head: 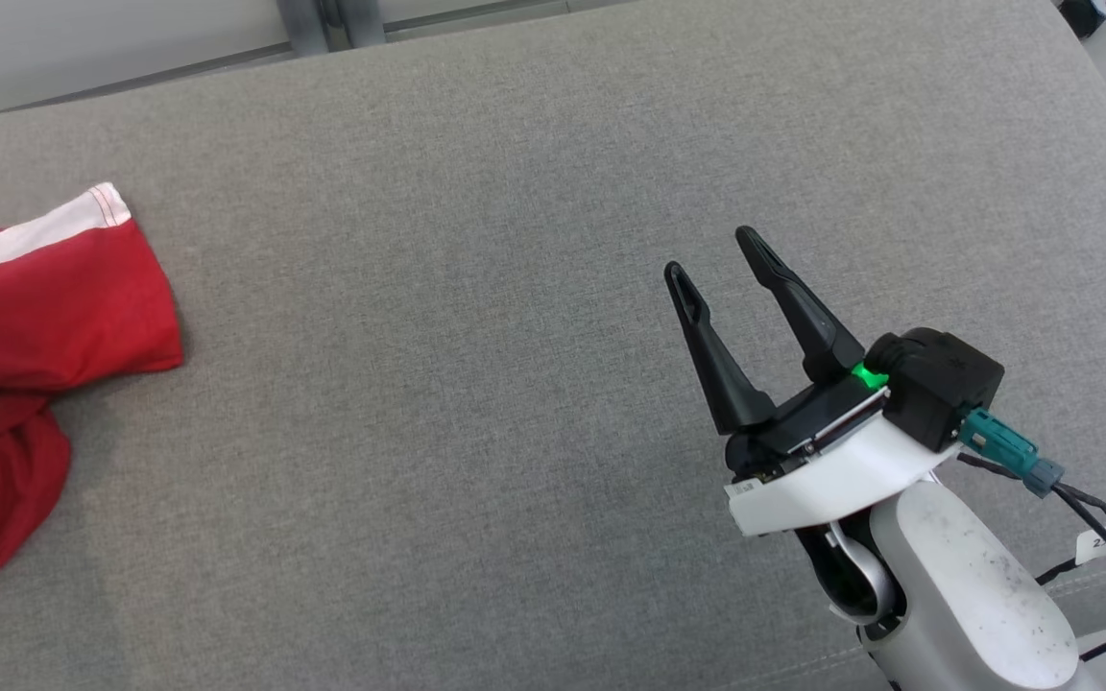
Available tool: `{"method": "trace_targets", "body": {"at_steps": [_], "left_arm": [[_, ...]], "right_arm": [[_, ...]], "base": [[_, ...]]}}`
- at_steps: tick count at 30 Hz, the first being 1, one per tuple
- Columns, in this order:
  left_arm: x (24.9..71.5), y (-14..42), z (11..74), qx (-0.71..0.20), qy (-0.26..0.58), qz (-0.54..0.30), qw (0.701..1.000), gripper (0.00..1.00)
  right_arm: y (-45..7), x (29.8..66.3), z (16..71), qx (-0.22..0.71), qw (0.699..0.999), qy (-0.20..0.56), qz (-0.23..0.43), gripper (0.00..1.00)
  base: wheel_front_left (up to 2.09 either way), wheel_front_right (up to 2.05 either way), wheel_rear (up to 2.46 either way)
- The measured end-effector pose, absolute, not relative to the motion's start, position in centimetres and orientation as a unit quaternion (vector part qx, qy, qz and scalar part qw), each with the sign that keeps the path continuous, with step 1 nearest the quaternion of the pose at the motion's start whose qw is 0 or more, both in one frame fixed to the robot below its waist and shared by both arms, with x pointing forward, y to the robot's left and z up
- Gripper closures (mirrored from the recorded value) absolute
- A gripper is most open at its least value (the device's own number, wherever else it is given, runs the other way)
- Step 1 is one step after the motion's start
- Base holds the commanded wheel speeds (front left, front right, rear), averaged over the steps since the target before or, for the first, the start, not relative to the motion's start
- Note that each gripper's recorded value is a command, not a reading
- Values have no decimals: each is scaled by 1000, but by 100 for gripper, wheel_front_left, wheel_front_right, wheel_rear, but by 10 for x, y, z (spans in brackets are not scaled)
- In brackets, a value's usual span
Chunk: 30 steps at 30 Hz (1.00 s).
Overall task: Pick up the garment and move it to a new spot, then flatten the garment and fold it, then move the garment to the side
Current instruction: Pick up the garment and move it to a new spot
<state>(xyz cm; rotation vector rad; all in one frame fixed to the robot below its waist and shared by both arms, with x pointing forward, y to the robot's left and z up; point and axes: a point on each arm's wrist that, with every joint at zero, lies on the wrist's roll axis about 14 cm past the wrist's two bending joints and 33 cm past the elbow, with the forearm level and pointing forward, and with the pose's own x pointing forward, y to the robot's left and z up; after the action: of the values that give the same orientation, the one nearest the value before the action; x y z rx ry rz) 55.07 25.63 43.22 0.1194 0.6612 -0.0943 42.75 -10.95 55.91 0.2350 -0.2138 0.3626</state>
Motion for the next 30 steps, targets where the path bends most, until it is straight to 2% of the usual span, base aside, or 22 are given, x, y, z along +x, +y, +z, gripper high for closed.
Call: {"method": "trace_targets", "body": {"at_steps": [9,16,20,25,30], "left_arm": [[561,215,524,126,201,-118,964,100],[551,131,603,150,80,-223,960,100],[528,67,631,119,25,-304,945,100],[499,17,621,52,10,-351,935,100],[472,-11,539,30,86,-366,926,100]], "right_arm": [[-110,404,577,128,968,-126,174,0],[-124,387,587,128,970,-141,152,0],[-137,380,590,125,972,-148,133,0],[-146,374,592,122,974,-152,119,0],[-158,373,586,118,977,-144,101,0]], "base": [[0,0,0],[0,0,0],[0,0,0],[0,0,0],[0,0,0]]}}
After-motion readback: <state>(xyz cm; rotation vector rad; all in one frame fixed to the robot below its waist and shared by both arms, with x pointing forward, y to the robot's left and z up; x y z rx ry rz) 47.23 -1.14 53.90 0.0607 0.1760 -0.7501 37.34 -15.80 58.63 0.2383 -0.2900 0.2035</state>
